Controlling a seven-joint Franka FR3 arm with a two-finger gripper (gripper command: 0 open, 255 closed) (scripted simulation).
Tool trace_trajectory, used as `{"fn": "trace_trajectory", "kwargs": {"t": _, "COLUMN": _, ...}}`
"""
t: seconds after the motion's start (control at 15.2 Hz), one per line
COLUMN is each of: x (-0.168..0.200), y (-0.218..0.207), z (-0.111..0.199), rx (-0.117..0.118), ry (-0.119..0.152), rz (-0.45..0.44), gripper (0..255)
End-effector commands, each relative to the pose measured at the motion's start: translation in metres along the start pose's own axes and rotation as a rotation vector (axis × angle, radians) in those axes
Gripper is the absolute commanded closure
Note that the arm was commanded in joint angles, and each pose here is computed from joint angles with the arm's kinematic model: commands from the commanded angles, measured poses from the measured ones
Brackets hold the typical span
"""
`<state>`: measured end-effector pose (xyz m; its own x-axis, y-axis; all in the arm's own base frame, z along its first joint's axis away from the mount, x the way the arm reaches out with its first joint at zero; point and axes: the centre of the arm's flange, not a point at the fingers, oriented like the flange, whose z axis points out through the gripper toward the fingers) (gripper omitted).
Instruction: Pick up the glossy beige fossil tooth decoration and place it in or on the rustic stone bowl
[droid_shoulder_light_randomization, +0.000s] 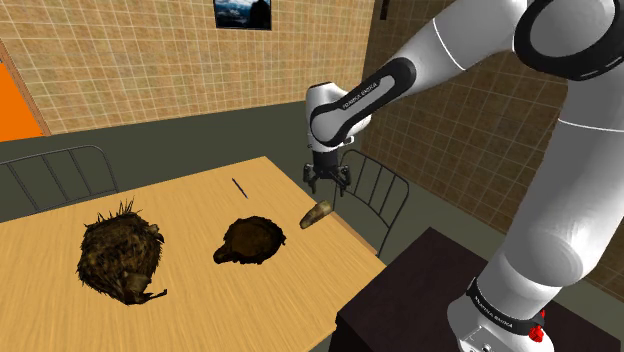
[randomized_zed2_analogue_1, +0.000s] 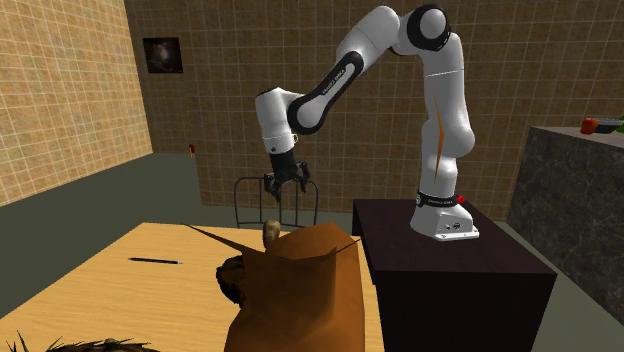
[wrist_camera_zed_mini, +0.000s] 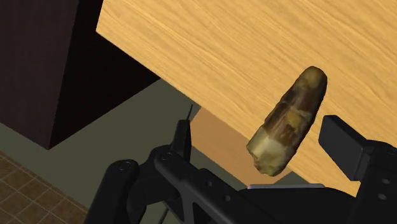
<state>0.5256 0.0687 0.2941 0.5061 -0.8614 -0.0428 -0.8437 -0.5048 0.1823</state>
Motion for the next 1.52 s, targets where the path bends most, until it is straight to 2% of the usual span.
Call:
{"fn": "trace_trajectory", "kwargs": {"t": 0.0, "x": 0.014, "y": -0.016, "z": 0.018, "rx": -0.007, "ry": -0.001, "rz": 0.071, "gripper": 0}}
{"fn": "trace_trajectory", "kwargs": {"t": 0.66, "x": 0.094, "y": -0.081, "z": 0.099, "rx": -0.038, "ry": -0.006, "rz": 0.398, "gripper": 0}}
{"fn": "trace_trajectory", "kwargs": {"t": 1.12, "x": 0.094, "y": -0.08, "z": 0.136, "rx": -0.038, "ry": -0.006, "rz": 0.398, "gripper": 0}}
{"fn": "trace_trajectory", "kwargs": {"t": 1.45, "x": 0.094, "y": -0.08, "z": 0.139, "rx": -0.038, "ry": -0.006, "rz": 0.398, "gripper": 0}}
